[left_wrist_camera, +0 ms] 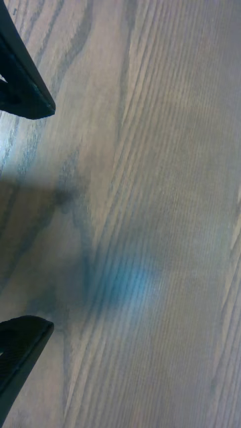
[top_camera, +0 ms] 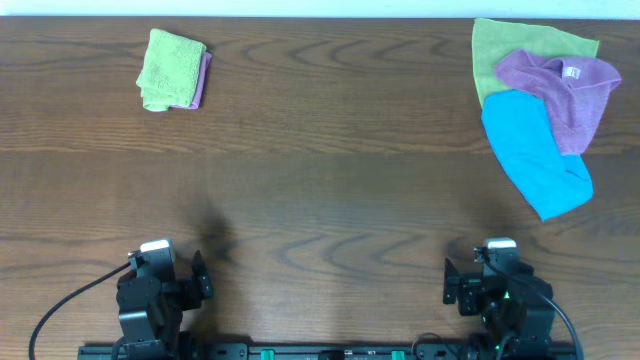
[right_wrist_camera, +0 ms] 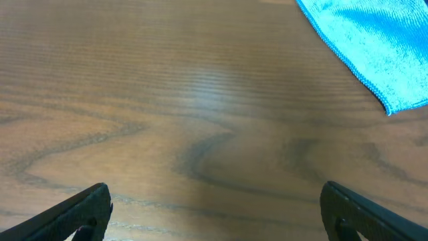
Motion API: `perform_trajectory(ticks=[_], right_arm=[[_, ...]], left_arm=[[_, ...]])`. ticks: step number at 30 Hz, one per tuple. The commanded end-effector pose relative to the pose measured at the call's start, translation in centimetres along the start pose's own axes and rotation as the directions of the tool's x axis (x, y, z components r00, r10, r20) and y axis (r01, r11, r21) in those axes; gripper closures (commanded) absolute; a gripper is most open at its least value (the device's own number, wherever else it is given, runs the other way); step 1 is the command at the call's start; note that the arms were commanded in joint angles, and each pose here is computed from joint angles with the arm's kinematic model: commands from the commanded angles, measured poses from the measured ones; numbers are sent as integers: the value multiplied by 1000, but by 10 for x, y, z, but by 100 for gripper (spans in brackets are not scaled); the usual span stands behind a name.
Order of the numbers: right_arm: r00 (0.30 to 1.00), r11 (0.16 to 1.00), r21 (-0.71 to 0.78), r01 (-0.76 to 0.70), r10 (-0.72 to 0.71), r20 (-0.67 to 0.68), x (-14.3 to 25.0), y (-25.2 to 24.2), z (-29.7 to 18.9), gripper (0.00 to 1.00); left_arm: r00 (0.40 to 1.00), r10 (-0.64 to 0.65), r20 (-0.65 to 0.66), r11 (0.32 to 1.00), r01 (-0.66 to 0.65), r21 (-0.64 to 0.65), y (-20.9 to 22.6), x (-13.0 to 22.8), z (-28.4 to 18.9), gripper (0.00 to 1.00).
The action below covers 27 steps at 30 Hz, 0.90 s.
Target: Fold the cloth
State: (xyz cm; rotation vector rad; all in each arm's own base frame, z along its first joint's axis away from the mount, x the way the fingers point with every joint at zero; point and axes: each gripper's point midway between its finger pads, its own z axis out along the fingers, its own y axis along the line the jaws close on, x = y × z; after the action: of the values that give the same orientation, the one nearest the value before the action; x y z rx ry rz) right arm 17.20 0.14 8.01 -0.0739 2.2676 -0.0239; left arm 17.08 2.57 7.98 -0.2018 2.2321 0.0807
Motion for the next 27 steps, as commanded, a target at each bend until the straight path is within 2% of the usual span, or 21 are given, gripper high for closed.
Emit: perform_trajectory(ticks=[1, 4, 10, 17, 22, 27], right_arm=[[1000, 1000, 12, -8, 8, 8, -1, -2, 1, 1], [997, 997, 31, -68, 67, 30, -18, -7, -9, 1], [974, 959, 171, -227, 223, 41, -84, -39, -51, 1], [944, 896, 352, -270, 319, -86, -161, -88, -74, 1], [903, 824, 471, -314, 412, -119, -217, -144, -62, 1], [866, 768, 537, -349, 484, -129, -247, -202, -24, 1]], left_arm=[[999, 27, -34, 1000, -27, -5, 1, 10, 0, 5], [999, 27, -34, 1000, -27, -5, 1, 10, 0, 5], [999, 27, -34, 1000, -27, -5, 1, 10, 0, 5], [999, 27, -34, 1000, -27, -5, 1, 10, 0, 5], [999, 27, -34, 1000, -27, -5, 1, 10, 0, 5], [999, 27, -34, 1000, -27, -5, 1, 10, 0, 5]])
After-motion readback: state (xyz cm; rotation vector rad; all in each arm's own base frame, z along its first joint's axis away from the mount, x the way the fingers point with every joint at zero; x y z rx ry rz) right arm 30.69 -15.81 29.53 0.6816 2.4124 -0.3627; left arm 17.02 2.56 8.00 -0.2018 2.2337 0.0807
